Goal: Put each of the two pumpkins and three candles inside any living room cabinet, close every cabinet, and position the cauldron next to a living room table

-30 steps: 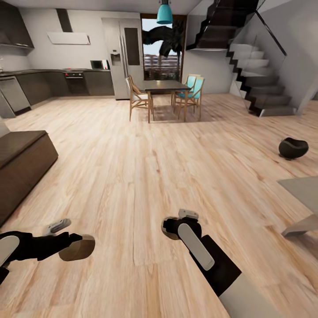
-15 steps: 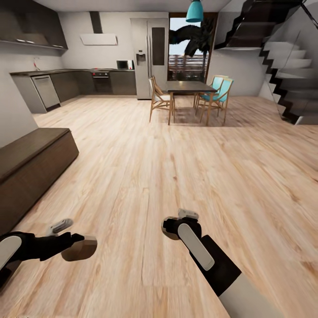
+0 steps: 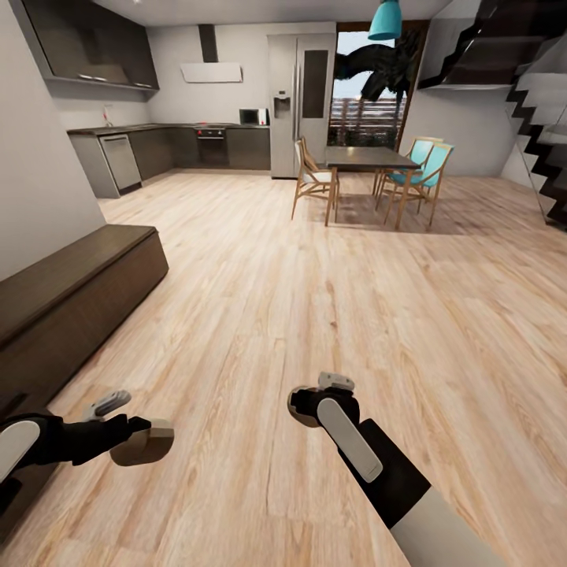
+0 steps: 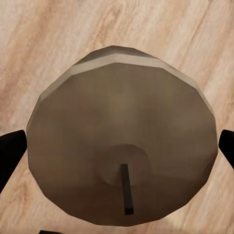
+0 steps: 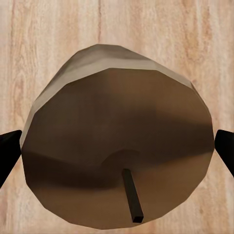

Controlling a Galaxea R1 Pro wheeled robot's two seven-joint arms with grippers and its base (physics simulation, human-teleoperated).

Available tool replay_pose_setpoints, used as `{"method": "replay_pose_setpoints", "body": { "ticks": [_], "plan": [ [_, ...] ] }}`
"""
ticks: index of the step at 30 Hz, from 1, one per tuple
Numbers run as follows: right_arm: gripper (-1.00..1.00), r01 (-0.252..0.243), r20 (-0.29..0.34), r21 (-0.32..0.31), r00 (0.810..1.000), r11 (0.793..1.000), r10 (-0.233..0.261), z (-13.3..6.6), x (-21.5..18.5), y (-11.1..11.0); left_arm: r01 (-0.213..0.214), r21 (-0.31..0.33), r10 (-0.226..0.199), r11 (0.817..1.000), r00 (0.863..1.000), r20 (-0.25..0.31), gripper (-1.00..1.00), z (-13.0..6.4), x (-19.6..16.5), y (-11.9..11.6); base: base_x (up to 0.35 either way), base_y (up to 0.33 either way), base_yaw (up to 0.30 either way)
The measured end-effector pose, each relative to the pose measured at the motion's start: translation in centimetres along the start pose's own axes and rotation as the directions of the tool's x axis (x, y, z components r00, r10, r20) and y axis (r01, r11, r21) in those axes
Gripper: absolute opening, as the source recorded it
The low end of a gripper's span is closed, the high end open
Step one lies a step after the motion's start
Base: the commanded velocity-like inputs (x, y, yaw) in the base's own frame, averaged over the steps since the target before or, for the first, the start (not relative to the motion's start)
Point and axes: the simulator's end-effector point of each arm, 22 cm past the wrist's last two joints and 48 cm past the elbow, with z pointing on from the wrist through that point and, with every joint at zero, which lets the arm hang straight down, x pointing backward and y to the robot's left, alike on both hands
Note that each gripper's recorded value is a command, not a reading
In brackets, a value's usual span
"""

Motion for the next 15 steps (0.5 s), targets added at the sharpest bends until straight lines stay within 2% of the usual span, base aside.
{"method": "replay_pose_setpoints", "body": {
  "ticks": [11,15],
  "plan": [
    [-1.0,0.0,-0.001,0.0,1.0,1.0,0.0,-1.4,-1.4,0.3,0.001,0.003,-0.001,1.0,1.0,0.0,-1.0,-1.6,-1.0,-0.8,0.0,0.0,0.008],
    [-1.0,0.0,-0.002,0.001,1.0,1.0,0.0,-1.4,-1.4,0.3,0.002,0.011,-0.002,1.0,1.0,0.001,-1.0,-1.6,-1.1,-1.0,0.0,0.0,0.19]
  ]
}}
